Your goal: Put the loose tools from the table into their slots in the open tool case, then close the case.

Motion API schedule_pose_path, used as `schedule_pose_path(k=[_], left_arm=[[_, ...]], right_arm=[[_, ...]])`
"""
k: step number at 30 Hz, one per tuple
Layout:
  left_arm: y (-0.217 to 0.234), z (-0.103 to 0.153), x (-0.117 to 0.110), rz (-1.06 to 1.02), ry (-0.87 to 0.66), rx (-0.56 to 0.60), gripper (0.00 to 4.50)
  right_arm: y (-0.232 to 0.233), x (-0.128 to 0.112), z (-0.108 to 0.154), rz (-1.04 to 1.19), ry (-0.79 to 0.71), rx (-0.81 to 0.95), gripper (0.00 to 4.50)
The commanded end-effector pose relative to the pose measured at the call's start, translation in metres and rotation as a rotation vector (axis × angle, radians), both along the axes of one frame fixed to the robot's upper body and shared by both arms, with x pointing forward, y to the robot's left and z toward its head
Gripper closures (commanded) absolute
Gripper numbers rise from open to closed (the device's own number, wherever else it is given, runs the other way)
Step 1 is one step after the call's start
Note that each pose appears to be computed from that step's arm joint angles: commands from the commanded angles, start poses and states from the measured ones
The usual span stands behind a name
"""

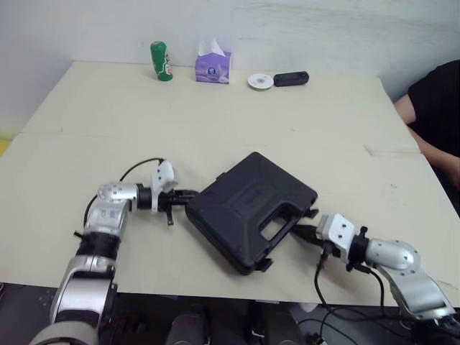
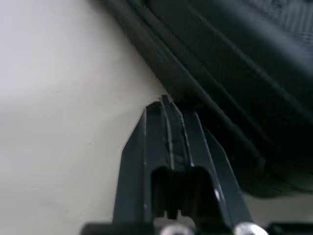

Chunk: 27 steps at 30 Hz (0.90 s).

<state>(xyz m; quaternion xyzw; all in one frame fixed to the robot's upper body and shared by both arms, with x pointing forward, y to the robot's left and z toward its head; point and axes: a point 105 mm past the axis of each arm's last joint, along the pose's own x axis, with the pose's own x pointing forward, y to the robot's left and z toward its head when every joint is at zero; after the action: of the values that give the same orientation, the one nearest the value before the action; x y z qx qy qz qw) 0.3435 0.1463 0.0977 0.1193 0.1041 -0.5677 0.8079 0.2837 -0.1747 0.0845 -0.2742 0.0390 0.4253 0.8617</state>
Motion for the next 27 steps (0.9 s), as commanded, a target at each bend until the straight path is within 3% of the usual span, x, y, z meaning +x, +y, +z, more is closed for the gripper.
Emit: schedule_pose_path(k=[1, 9, 14, 20, 24, 27], left_arm=[[0.000, 0.013, -0.006, 0.044, -0.031, -0.027, 4.47], [0.038, 0.026, -0.006, 0.269, -0.092, -0.025, 4.47], [0.028, 0.074, -0.011, 0.201, -0.186, -0.137, 4.47], [-0.042, 0.115, -0.024, -0.057, -0.211, -0.198, 4.47], [-0.086, 0.106, -0.023, -0.154, -0.180, -0.093, 4.47], [-0.126, 0.106, -0.018, -0.202, -0.166, -0.093, 4.47]], right_arm=[[-0.011, 0.012, -0.002, -0.072, -0.046, -0.023, 4.50], [-0.022, 0.011, -0.004, -0.143, -0.041, -0.002, 4.50], [-0.040, 0.003, 0.001, -0.218, -0.042, 0.005, 4.50], [-0.055, 0.003, 0.013, -0.320, -0.071, 0.059, 4.50], [-0.056, 0.003, 0.022, -0.379, -0.079, 0.136, 4.50], [-0.061, 0.004, 0.025, -0.438, -0.067, 0.186, 4.50]])
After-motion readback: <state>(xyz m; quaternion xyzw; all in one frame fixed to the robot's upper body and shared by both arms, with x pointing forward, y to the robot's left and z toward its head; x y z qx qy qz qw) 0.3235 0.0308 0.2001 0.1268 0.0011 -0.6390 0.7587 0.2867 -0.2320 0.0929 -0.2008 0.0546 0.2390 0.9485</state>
